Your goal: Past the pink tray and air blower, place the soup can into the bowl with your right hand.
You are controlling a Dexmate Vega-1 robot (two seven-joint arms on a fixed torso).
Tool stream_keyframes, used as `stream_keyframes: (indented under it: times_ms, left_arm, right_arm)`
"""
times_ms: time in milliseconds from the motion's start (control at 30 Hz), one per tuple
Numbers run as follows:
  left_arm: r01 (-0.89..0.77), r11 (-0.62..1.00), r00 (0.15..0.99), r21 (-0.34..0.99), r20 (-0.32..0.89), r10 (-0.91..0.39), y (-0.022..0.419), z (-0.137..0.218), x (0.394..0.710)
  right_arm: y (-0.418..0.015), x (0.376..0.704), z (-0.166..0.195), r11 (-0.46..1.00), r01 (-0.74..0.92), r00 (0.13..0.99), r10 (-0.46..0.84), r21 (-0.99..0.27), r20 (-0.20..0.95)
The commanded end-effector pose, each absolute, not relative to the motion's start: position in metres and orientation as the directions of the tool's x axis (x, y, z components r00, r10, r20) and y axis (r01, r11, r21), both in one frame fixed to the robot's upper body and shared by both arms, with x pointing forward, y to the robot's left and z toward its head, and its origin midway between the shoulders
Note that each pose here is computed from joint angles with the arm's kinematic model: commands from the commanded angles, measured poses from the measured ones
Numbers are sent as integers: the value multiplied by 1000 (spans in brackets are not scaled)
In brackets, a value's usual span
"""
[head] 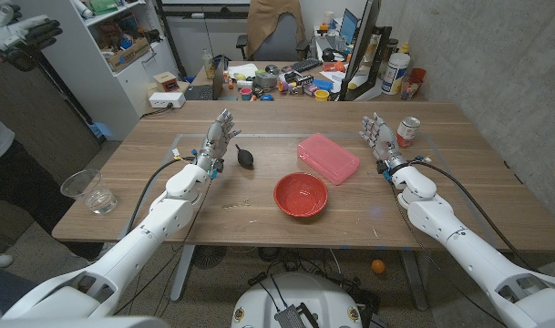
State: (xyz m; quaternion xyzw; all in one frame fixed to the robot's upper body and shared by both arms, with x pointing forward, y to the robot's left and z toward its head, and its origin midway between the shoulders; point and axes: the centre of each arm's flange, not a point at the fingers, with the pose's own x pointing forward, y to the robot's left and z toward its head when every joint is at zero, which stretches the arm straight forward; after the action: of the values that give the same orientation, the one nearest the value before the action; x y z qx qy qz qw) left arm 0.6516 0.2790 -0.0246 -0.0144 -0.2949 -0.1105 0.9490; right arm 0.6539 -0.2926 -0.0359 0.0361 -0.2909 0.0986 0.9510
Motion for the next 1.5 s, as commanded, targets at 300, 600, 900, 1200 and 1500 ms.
stream_keyframes:
  times_ms: [300,600,900,1200,1500]
  left_arm:
    - [218,975,798,32,570,-197,281,-28,648]
    - [215,976,794,36,575,-196,282,-28,646]
    - [216,976,794,38,574,-198,282,-29,644]
    - [220,974,789,45,580,-205,281,-27,643]
    - [225,973,790,47,576,-210,280,-29,642]
  right_arm:
    - [-294,644,-14,984,-96,785,169,-153,596]
    - [-300,635,7,955,40,772,157,-294,616]
    - [-310,620,37,883,214,747,127,-417,652]
    - [-318,608,63,795,362,715,98,-487,692]
    - [-325,605,85,691,452,706,110,-564,700]
